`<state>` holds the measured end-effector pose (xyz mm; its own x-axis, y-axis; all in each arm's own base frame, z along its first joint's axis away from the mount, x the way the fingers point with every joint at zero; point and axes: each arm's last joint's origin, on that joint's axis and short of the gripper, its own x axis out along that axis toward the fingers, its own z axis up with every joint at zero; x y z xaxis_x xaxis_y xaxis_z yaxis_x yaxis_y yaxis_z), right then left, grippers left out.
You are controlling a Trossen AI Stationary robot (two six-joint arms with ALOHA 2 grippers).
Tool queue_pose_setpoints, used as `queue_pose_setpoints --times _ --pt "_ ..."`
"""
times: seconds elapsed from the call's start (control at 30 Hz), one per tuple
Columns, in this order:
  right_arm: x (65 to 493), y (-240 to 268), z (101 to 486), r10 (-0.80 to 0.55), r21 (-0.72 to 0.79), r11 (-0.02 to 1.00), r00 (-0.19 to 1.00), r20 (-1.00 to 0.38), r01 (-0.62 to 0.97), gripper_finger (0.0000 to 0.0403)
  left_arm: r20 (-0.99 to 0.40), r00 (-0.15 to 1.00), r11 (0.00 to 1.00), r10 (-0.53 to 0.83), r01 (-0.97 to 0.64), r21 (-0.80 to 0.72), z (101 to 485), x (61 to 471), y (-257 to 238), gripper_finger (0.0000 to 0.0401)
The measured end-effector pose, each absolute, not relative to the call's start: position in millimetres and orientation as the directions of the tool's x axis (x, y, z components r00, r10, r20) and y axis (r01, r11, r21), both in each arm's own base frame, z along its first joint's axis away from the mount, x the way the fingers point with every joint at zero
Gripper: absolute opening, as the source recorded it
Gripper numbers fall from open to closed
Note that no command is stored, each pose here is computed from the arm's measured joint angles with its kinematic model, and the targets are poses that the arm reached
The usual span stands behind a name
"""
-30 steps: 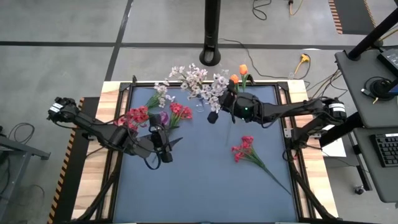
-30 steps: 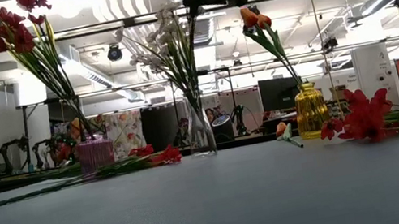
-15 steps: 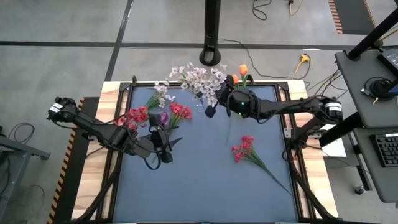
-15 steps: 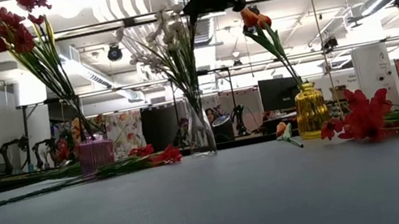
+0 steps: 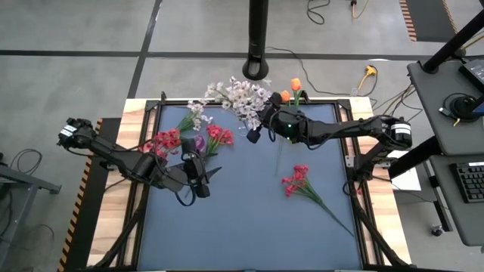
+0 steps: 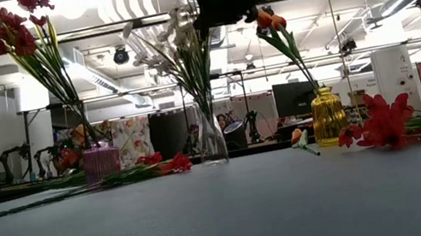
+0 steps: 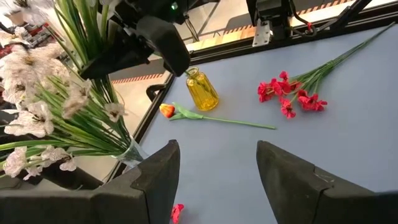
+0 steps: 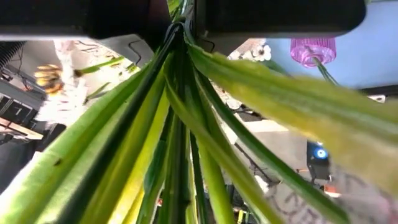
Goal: Sort flowers into vase by color
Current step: Put the white flower into the transparent vase
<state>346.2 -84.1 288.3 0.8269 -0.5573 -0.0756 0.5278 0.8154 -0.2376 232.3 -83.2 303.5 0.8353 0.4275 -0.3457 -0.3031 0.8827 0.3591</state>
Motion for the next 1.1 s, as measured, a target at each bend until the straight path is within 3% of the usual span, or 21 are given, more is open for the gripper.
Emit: queue_pose_setpoints --times 1.1 --pt "358.6 -88.8 266.2 -0.562 -0.267 0.812 0.820 -0.114 0.519 0.0027 -0.347 0.835 0.882 0.428 -0.303 0.360 303.3 232.4 -83.1 0.0196"
